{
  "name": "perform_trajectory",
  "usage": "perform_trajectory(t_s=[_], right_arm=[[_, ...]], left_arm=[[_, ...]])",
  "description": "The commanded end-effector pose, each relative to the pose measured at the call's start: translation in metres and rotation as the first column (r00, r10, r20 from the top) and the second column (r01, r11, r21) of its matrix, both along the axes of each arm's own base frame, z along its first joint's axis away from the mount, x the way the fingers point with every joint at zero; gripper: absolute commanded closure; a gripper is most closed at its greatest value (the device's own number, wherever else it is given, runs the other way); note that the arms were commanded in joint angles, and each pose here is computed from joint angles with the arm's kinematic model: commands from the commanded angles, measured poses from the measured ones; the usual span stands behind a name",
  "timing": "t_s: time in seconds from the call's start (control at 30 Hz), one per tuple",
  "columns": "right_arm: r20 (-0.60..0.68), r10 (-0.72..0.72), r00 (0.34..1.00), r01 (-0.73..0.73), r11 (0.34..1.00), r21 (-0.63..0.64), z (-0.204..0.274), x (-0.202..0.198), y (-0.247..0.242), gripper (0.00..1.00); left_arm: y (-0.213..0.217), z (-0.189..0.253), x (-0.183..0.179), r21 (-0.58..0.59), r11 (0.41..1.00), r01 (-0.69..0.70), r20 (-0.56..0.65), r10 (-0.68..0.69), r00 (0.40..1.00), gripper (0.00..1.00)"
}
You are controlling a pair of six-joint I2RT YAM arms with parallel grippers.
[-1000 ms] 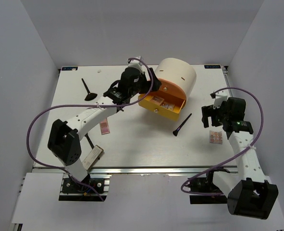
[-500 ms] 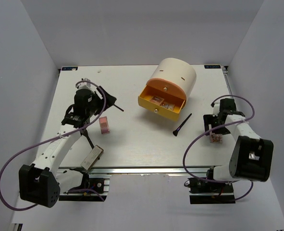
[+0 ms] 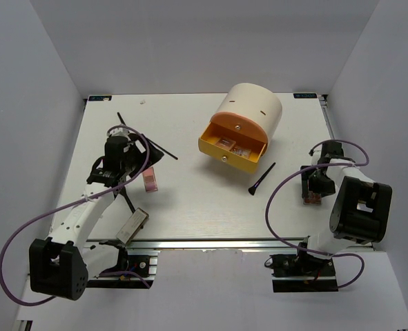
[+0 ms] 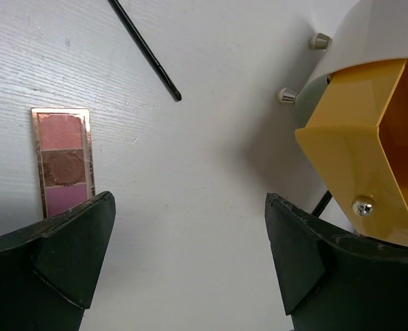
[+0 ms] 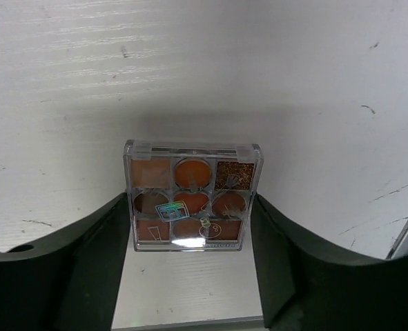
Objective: Organize the makeup
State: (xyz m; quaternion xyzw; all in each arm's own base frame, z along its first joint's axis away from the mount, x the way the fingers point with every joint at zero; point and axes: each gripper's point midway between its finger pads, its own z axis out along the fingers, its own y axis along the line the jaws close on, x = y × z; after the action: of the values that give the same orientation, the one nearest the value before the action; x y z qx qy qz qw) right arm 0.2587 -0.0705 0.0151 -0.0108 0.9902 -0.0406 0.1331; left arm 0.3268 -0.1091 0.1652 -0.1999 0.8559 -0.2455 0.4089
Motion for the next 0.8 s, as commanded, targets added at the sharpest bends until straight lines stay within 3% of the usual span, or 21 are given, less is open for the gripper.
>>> perform_trajectory(t_s=[0.0,0.13,0.23,0.3,0.47,0.77], right_arm=[[-0.026,-0.012,1.000,0.013,1.000,0.021,-0.012,-0.006,-0.005,0.45],[0.033,0.016,0.999,-0.018,0.999,0.051,-0.003,0.004,0.000,0.80],[0.155,0.078,0.985,-0.096,0.989,0.112,0.023,0.029,0.013,0.99],[0.266,0.149,0.952,-0.202,0.962,0.185,0.050,0.045,0.032,1.00],[0.547,0.290,0.785,-0.447,0.877,0.176,0.131,0.085,0.079,1.00],[0.836,0.420,0.354,-0.745,0.666,-0.019,0.262,0.077,0.207,1.00]], left_arm=[[0.008,0.002,0.004,0.025,1.000,0.002,0.004,-0.003,1.000,0.02],[0.014,-0.004,0.006,0.034,0.999,-0.012,-0.020,0.013,1.000,0.02],[0.018,-0.011,0.008,0.043,0.999,-0.027,-0.050,0.029,0.998,0.02],[0.022,-0.016,0.007,0.059,0.998,-0.039,-0.067,0.043,0.997,0.02],[0.029,-0.033,0.001,0.102,0.993,-0.050,-0.118,0.062,0.991,0.02],[0.037,-0.037,-0.012,0.126,0.989,-0.070,-0.128,0.087,0.988,0.02]])
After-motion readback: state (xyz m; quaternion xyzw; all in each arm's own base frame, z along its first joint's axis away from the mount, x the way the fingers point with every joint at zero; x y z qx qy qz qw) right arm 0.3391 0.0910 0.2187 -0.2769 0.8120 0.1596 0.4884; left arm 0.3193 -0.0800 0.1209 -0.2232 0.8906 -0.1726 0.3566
